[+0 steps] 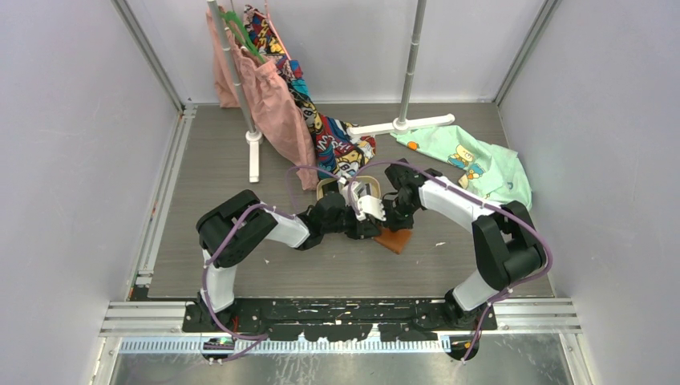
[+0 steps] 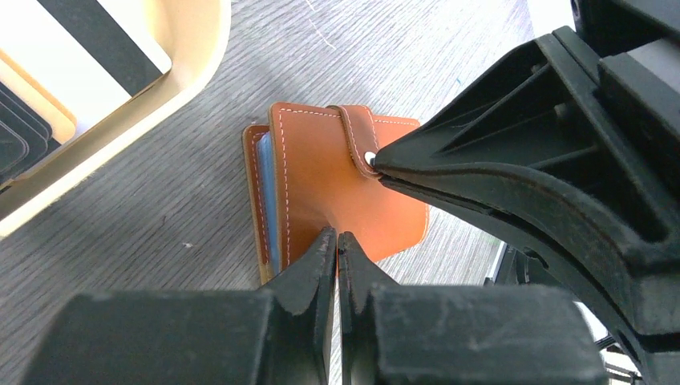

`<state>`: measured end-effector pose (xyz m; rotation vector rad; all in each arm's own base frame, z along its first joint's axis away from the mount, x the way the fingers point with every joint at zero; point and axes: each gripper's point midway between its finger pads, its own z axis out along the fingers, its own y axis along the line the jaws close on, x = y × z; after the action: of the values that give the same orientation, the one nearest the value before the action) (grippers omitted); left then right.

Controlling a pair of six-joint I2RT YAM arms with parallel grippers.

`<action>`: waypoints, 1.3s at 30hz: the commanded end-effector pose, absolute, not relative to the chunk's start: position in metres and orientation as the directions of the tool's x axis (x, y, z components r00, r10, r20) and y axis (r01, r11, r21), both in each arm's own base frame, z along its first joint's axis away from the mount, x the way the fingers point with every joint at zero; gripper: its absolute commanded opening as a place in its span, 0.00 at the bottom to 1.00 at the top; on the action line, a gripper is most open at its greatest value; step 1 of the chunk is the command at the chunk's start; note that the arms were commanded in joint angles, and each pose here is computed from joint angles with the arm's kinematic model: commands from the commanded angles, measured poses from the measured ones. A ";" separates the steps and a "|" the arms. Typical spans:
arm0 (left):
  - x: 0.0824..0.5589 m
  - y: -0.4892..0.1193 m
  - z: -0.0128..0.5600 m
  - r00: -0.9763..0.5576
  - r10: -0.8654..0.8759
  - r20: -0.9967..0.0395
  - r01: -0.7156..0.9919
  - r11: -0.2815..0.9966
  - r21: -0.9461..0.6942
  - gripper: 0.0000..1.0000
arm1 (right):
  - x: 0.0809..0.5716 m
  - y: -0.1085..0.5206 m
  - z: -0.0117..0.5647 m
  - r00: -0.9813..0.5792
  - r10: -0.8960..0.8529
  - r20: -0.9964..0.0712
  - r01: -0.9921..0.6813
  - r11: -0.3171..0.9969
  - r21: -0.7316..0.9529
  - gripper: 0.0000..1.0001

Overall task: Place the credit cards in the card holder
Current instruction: Close the card holder at the center of the board.

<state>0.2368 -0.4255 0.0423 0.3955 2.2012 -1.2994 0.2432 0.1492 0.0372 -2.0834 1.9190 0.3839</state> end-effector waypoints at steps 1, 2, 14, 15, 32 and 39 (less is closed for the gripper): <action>0.234 -0.428 0.044 -0.772 0.003 -0.636 0.561 0.472 -0.680 0.07 | 0.201 0.138 0.008 0.060 -0.959 -0.277 -0.985 -0.102 0.141 0.01; 0.233 -0.428 0.044 -0.772 0.003 -0.636 0.562 0.471 -0.680 0.07 | 0.200 0.137 0.007 0.064 -0.961 -0.267 -0.984 -0.105 0.142 0.01; 0.231 -0.426 0.048 -0.761 -0.003 -0.649 0.575 0.461 -0.676 0.07 | 0.192 0.133 -0.002 0.088 -0.975 -0.205 -0.980 -0.122 0.160 0.01; 0.232 -0.425 0.049 -0.760 -0.004 -0.650 0.576 0.461 -0.675 0.07 | 0.191 0.132 -0.001 0.087 -0.975 -0.204 -0.980 -0.121 0.159 0.01; 0.229 -0.423 0.056 -0.750 -0.007 -0.662 0.589 0.450 -0.672 0.07 | 0.167 0.110 -0.006 0.093 -0.980 -0.179 -0.973 -0.127 0.191 0.01; 0.228 -0.423 0.060 -0.745 -0.009 -0.667 0.596 0.440 -0.672 0.07 | 0.164 0.107 -0.010 0.114 -0.976 -0.187 -0.974 -0.147 0.173 0.01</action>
<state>0.2315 -0.4227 0.0420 0.4471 2.1621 -1.2938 0.2351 0.1478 0.0283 -2.1779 1.8319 0.2209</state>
